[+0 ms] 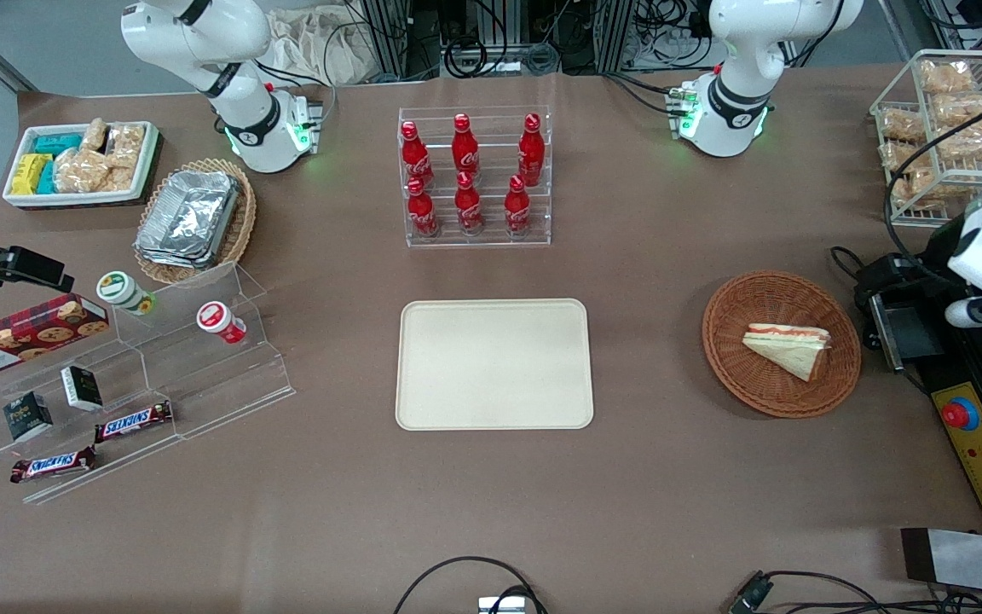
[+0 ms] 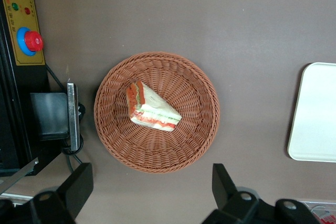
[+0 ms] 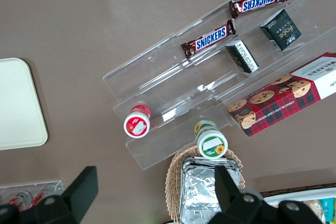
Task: Place sandwich from basket to tray
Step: 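Move the left gripper down over the wrapped sandwich in the basket, then lower the open left gripper around the sandwich and close it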
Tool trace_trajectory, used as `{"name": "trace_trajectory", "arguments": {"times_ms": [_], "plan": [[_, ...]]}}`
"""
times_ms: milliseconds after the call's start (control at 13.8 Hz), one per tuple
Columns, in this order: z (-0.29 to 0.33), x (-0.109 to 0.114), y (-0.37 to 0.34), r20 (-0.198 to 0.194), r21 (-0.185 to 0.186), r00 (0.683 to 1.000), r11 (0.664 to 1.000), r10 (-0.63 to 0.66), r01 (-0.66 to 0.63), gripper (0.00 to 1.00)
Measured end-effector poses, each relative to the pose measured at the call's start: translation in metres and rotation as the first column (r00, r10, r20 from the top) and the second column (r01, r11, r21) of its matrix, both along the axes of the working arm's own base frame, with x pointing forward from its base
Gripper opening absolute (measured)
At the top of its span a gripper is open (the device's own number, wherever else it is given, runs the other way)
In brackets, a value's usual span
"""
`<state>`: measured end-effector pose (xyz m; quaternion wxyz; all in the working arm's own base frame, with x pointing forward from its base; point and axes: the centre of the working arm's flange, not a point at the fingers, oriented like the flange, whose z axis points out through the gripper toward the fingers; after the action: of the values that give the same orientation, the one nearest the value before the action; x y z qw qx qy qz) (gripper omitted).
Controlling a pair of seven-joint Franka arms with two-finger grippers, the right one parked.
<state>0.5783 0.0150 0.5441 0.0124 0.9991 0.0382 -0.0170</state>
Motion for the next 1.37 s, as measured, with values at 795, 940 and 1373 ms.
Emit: {"name": "trace_trajectory", "arguments": {"times_ms": [795, 940, 1373], "plan": [[-0.1, 0.036, 0.013, -0.07, 0.112, 0.886, 0.886, 0.458, -0.45, 1.0], [-0.136, 0.036, 0.016, -0.053, 0.109, 0.856, 0.855, 0.515, -0.508, 1.0], [-0.198, 0.014, 0.043, -0.095, 0.084, 0.788, 0.794, 0.608, -0.602, 1.0]]}}
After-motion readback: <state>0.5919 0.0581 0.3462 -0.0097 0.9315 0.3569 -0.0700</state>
